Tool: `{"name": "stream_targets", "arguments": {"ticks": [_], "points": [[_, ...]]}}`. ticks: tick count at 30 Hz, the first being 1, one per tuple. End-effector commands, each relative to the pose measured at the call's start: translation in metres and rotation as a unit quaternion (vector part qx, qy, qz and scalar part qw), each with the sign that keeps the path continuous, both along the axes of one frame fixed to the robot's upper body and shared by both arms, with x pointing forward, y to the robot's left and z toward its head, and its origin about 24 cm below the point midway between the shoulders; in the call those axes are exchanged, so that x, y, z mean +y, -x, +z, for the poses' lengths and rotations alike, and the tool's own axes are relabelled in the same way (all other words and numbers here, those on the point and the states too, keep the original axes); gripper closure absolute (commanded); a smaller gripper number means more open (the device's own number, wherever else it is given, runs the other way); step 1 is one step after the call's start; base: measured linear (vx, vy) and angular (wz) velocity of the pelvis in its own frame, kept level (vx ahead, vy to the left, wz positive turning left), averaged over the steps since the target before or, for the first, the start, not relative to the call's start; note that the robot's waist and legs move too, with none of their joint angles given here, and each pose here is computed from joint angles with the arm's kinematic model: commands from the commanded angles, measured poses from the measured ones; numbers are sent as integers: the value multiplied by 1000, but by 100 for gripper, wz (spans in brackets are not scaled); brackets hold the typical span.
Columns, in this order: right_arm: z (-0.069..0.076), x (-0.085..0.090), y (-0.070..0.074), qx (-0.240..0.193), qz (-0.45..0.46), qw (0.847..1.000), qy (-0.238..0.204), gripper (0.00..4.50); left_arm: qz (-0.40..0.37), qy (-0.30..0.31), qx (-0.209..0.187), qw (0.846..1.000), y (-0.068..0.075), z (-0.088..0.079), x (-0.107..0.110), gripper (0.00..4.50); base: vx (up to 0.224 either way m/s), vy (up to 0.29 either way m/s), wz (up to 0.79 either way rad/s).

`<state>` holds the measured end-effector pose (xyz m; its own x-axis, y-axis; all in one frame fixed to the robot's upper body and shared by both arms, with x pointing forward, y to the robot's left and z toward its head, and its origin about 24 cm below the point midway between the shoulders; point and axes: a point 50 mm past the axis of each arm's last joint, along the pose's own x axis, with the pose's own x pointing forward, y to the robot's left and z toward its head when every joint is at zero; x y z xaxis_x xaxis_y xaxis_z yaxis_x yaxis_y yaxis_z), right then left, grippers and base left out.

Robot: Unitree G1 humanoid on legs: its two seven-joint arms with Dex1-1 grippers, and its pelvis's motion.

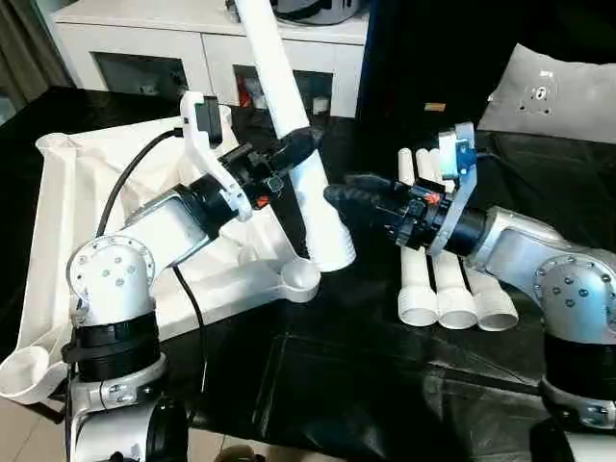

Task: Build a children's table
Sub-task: Pick table leg

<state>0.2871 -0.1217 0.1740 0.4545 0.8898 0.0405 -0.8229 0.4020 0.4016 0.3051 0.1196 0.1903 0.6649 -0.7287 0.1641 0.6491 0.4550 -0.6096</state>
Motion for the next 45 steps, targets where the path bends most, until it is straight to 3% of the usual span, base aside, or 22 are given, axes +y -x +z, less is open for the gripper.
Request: {"name": "stream_targets", "arguments": {"ticks": [1, 6, 9, 18, 27, 35, 37, 40, 45], "points": [[3, 2, 1, -8, 3, 1000, 16, 77, -8, -6, -18, 1000, 2, 9, -3, 262, 0, 0, 0], [-6, 5, 2, -23, 22, 997, 65, 77, -68, -76, -85, 991, 14, 10, -11, 262, 0, 0, 0], [-8, 7, 3, -32, 36, 996, 78, 77, -103, -88, -106, 985, 20, 12, -12, 262, 0, 0, 0], [-13, 14, 9, -47, 109, 990, 70, 77, -190, -120, -165, 960, 32, 17, -16, 262, 0, 0, 0], [-20, 16, 13, -44, 142, 987, 67, 77, -217, -120, -187, 951, 35, 18, -21, 262, 0, 0, 0], [-27, 17, 14, -40, 154, 984, 78, 141, -230, -140, -198, 943, 31, 18, -21, 262, 0, 0, 0], [-27, 17, 14, -39, 155, 984, 78, 176, -232, -139, -199, 942, 31, 18, -22, 262, 0, 0, 0], [-29, 19, 14, -35, 158, 984, 79, 182, -235, -140, -205, 940, 30, 19, -23, 262, 0, 0, 0], [-32, 21, 15, -30, 164, 983, 82, 229, -237, -141, -209, 938, 30, 20, -23, 262, 0, 0, 0]]}}
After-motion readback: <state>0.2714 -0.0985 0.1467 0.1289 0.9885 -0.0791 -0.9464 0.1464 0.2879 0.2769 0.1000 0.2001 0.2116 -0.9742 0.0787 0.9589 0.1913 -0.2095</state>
